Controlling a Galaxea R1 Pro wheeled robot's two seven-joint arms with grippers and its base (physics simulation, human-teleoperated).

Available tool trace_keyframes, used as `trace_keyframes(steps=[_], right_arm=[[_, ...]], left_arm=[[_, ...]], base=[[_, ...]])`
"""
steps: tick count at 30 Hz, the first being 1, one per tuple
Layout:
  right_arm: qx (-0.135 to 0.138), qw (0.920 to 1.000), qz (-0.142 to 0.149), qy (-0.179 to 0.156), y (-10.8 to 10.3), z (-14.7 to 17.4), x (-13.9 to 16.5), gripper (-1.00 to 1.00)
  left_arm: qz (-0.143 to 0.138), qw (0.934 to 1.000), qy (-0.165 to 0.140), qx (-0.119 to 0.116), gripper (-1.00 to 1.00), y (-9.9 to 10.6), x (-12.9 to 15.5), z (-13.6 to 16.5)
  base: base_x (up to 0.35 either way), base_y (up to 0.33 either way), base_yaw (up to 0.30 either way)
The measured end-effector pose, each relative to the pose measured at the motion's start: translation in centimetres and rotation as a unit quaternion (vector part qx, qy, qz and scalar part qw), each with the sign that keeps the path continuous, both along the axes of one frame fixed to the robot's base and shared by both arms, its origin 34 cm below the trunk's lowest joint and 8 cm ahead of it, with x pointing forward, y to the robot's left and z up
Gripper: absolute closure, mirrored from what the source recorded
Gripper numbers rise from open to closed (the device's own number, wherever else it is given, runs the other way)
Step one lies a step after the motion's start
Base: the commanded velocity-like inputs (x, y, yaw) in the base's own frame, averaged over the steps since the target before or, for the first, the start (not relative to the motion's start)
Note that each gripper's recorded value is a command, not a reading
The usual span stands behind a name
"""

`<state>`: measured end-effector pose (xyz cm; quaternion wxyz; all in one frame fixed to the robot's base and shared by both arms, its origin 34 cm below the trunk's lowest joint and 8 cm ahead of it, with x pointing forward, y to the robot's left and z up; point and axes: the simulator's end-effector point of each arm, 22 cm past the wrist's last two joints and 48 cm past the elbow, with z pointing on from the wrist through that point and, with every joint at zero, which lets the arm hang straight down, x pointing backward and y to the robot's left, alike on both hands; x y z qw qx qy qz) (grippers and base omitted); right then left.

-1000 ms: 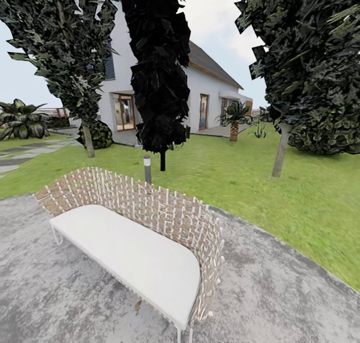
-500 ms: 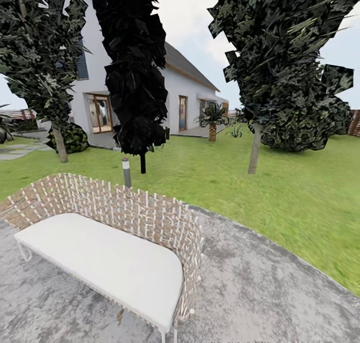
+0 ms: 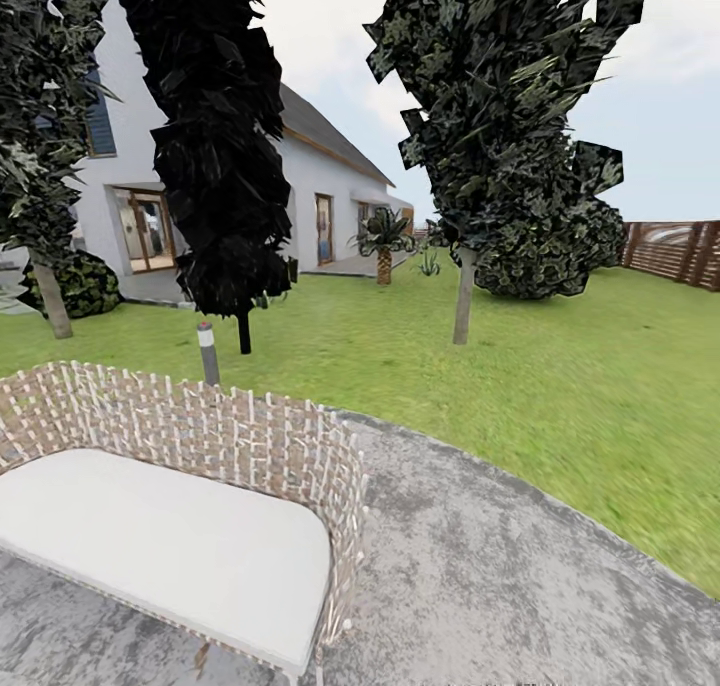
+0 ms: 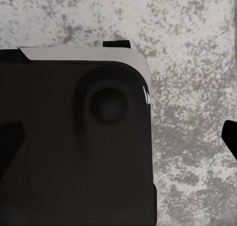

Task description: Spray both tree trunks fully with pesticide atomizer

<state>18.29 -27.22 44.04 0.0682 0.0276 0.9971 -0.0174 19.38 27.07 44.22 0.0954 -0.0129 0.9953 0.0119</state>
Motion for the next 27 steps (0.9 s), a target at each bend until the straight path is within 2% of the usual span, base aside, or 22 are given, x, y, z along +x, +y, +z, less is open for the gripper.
trace_keyframes(steps=[27], right_arm=[[0.001,1.0000,-0.001,-0.007,0.09,0.06,0.53,-1.00]], left_arm=[[0.000,1.0000,-0.007,0.000,-1.00,-0.01,0.47,0.08]], base=[[0.000,0.000,-0.278]])
